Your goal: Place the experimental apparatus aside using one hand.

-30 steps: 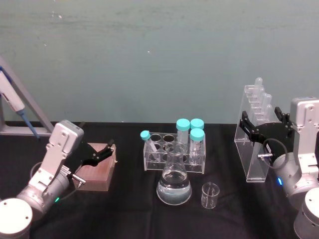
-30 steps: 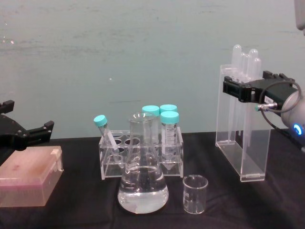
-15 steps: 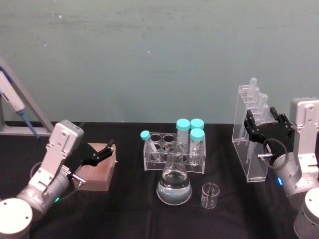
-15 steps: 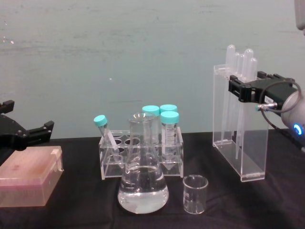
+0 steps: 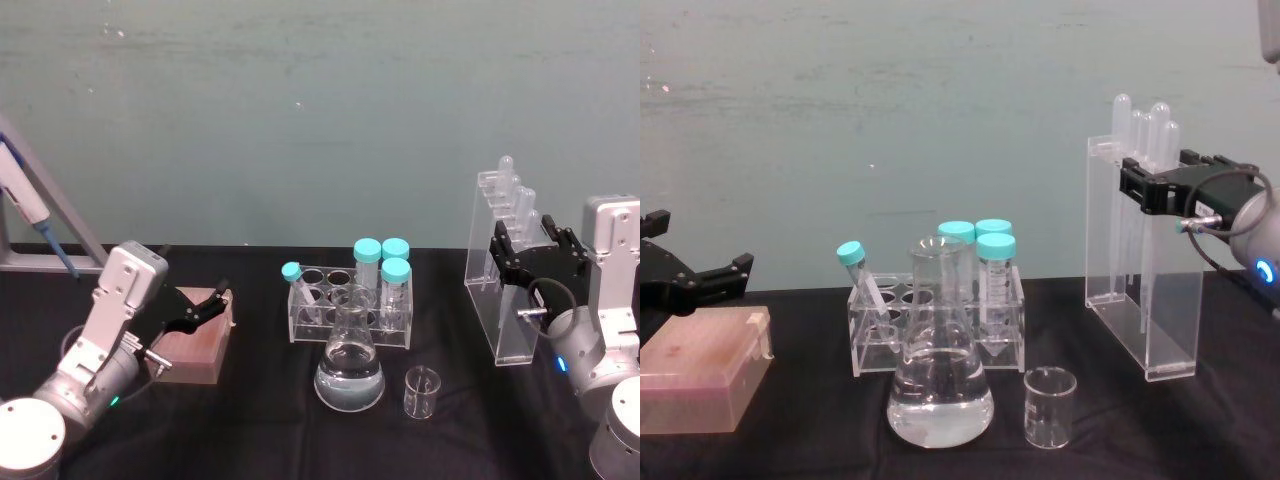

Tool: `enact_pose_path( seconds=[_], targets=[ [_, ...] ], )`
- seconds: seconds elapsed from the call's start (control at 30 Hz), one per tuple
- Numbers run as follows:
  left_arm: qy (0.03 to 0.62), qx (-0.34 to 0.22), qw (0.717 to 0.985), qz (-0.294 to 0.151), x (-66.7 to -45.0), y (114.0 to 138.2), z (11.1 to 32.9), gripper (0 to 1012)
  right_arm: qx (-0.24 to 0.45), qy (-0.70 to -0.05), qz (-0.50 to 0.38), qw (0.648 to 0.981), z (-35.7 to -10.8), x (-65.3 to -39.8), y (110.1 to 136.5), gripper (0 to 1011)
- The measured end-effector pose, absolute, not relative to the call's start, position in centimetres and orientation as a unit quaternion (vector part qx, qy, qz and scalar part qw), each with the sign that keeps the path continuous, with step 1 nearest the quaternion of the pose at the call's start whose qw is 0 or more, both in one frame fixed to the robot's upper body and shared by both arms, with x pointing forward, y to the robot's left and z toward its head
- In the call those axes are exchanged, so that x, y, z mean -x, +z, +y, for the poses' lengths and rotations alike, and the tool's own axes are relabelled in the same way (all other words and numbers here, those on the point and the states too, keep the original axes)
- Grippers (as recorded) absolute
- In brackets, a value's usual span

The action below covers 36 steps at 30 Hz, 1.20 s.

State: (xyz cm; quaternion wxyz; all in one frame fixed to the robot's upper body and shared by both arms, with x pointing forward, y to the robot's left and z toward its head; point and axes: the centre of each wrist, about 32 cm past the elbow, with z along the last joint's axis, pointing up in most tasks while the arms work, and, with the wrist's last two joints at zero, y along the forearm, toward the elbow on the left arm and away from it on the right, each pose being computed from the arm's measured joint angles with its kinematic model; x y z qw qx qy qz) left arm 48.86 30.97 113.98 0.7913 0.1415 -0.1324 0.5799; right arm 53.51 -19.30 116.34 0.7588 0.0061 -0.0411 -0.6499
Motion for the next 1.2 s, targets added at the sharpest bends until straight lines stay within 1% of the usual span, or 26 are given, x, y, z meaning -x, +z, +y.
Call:
enact_pose_path(
  seconds=[0.6,1.2],
  targets=[
    [0.58,-0.141,0.791,-0.132,-48.86,113.98,30.97,1000,-0.023,-0.651,-0.017,0.759,-19.69,-53.67,116.38,613],
    [0.58,-0.141,0.791,-0.132,-48.86,113.98,30.97,1000,-0.029,-0.66,-0.04,0.75,-19.82,-54.04,116.58,613]
  ],
)
